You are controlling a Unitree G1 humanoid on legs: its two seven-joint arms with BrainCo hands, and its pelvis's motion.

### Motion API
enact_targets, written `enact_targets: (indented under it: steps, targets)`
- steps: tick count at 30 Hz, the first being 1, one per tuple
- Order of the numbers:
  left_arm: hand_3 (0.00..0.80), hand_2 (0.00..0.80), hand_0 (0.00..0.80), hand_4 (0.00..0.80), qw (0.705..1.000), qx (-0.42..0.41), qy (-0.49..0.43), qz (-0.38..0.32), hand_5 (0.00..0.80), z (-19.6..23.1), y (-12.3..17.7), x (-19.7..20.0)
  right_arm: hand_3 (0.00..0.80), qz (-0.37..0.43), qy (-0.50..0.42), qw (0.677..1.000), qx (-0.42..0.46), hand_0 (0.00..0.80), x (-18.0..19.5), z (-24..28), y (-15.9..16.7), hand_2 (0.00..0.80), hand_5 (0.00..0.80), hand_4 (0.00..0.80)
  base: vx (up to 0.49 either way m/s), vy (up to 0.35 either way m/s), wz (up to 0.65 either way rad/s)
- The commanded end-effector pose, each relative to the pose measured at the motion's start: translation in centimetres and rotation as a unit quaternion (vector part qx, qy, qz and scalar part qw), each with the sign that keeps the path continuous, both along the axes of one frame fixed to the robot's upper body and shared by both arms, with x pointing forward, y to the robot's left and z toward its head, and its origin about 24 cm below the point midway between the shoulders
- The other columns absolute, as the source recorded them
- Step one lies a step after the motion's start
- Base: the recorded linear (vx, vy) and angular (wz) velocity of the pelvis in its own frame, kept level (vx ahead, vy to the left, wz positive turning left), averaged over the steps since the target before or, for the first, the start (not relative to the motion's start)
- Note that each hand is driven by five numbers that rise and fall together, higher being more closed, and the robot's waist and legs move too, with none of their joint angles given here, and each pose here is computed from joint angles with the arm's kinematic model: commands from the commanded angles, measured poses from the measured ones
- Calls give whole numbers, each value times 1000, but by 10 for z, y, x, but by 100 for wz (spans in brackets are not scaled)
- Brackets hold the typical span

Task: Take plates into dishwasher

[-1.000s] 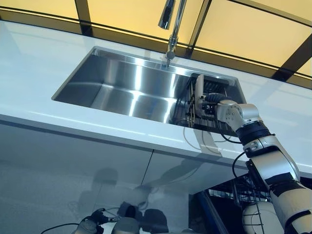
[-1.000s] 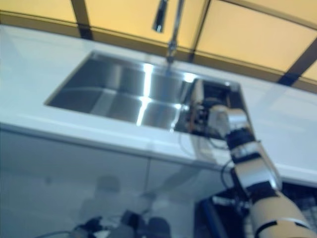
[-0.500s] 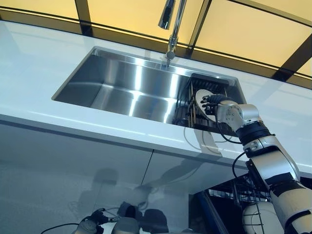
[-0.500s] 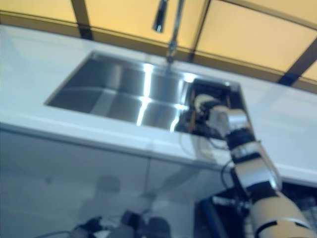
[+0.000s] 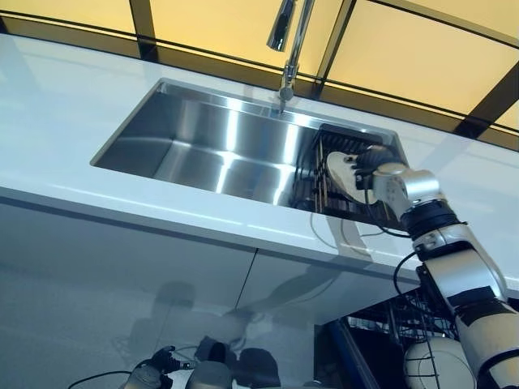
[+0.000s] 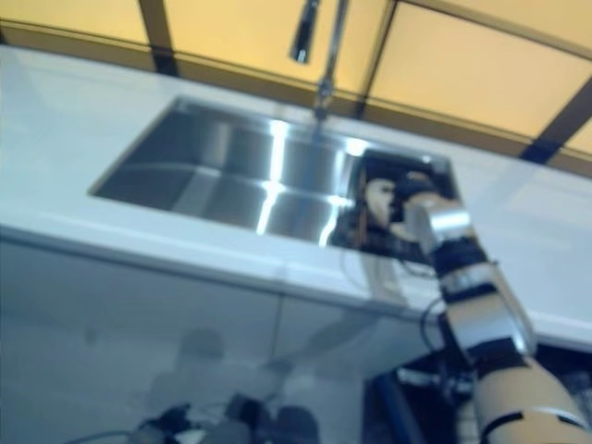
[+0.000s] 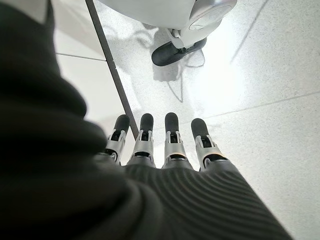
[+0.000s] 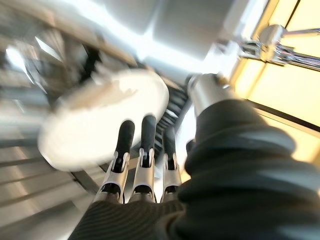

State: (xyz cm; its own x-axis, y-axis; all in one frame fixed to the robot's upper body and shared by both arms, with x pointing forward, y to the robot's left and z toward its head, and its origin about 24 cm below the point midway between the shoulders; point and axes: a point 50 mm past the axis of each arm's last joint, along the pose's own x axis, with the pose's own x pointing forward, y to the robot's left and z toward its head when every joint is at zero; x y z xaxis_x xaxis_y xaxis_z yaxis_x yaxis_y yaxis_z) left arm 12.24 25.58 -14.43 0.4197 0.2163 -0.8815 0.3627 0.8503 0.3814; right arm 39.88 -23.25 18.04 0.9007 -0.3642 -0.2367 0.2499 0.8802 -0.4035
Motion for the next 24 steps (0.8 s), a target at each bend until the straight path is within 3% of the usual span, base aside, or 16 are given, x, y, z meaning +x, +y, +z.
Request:
enact_targets:
  steps: [1,9,15,24]
  targets:
    - [0,0,0,0,999,-2,1,-42,0,-1,-8,5,0,-2,-100,985,-137,0,-4,76,-27,0,0,0,0,0,0]
    - [0,0,0,0,999,-2,3,-45,0,0,-6,5,0,46,-89,973,-209,0,-7,85,-24,0,0,0,-4,-2,-4]
    - [0,0,0,0,999,3,4,-48,0,1,-1,7,0,113,-20,952,-283,0,-6,85,-22,0,0,0,0,0,0]
    - [0,0,0,0,999,6,6,-49,0,2,0,6,0,174,54,935,-304,0,-5,64,-17,0,0,0,0,0,0]
